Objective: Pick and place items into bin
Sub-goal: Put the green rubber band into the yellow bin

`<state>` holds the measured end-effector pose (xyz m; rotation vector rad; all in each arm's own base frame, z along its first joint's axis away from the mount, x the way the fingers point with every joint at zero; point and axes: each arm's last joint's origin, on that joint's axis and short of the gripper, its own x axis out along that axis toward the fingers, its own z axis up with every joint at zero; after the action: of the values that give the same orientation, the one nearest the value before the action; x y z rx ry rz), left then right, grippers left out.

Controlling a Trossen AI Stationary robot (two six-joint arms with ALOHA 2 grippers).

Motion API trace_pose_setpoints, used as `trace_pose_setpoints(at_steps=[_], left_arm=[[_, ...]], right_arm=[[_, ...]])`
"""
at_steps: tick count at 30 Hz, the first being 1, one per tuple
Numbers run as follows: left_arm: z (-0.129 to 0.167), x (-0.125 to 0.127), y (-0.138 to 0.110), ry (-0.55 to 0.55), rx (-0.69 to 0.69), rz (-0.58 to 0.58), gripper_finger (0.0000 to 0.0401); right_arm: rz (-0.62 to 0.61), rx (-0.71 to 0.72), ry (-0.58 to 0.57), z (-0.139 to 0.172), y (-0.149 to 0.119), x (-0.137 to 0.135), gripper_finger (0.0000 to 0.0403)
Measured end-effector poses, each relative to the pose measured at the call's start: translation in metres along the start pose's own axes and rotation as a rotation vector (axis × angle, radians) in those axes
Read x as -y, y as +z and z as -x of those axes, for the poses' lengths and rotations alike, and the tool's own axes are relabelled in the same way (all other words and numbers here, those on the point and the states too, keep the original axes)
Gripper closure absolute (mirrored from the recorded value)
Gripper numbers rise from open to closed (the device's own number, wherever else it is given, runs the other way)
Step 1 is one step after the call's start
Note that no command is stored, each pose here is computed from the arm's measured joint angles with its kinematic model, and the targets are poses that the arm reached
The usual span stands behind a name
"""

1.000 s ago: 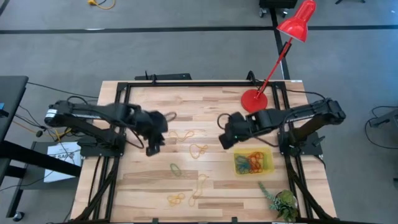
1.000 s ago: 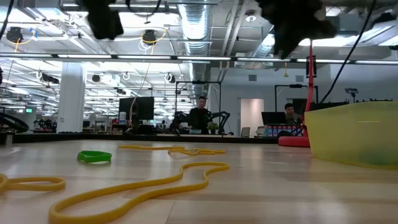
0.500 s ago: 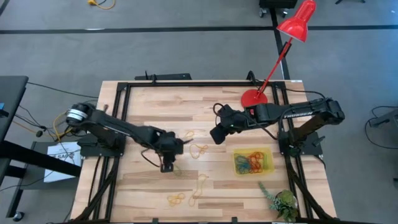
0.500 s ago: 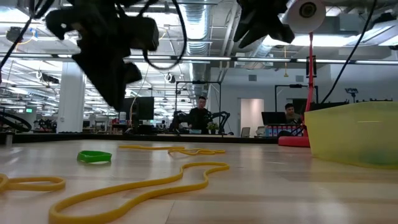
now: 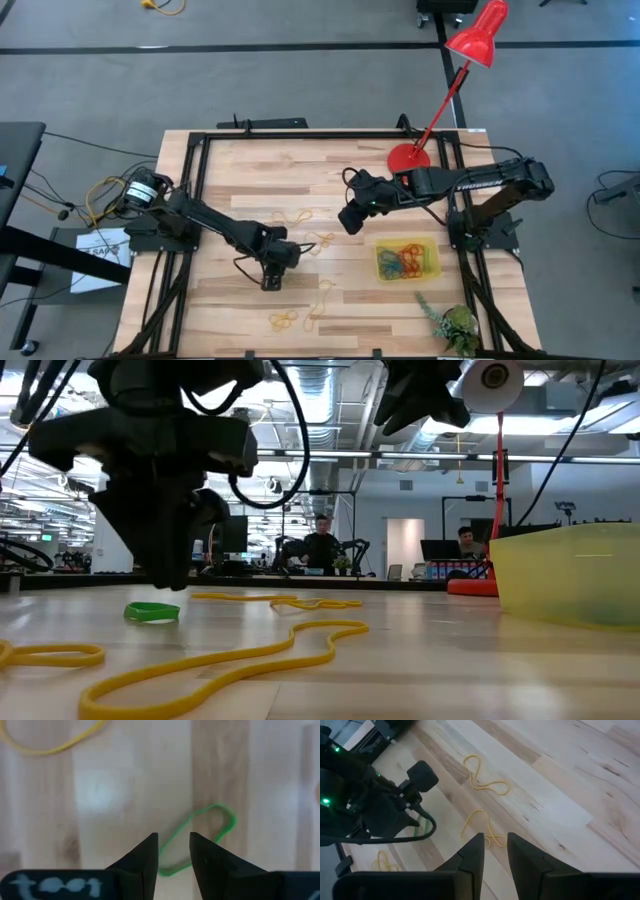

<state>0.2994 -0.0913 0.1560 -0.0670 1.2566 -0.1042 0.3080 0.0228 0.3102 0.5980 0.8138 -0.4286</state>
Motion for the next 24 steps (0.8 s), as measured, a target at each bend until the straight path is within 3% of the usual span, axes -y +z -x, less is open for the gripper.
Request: trace_pose_setpoints(at_steps=[5, 17, 24], left_arm=[[-0.009, -0.001, -0.003, -0.010, -0.047, 0.017, 0.0301], [-0.023, -0.001, -0.004, -0.018, -0.091, 0.011, 0.0304], [-0.022, -0.003, -0.004, -0.023, -0.101, 0.025, 0.0387]], right_arm=[[-0.013, 0.020, 0.020, 0.000, 0.002, -0.002, 0.0324], [0.027, 0.200, 0.221, 0.005, 0.021, -0.020, 0.0324], [0.024, 0.210, 0.225, 0.005, 0.022, -0.020, 0.0324]])
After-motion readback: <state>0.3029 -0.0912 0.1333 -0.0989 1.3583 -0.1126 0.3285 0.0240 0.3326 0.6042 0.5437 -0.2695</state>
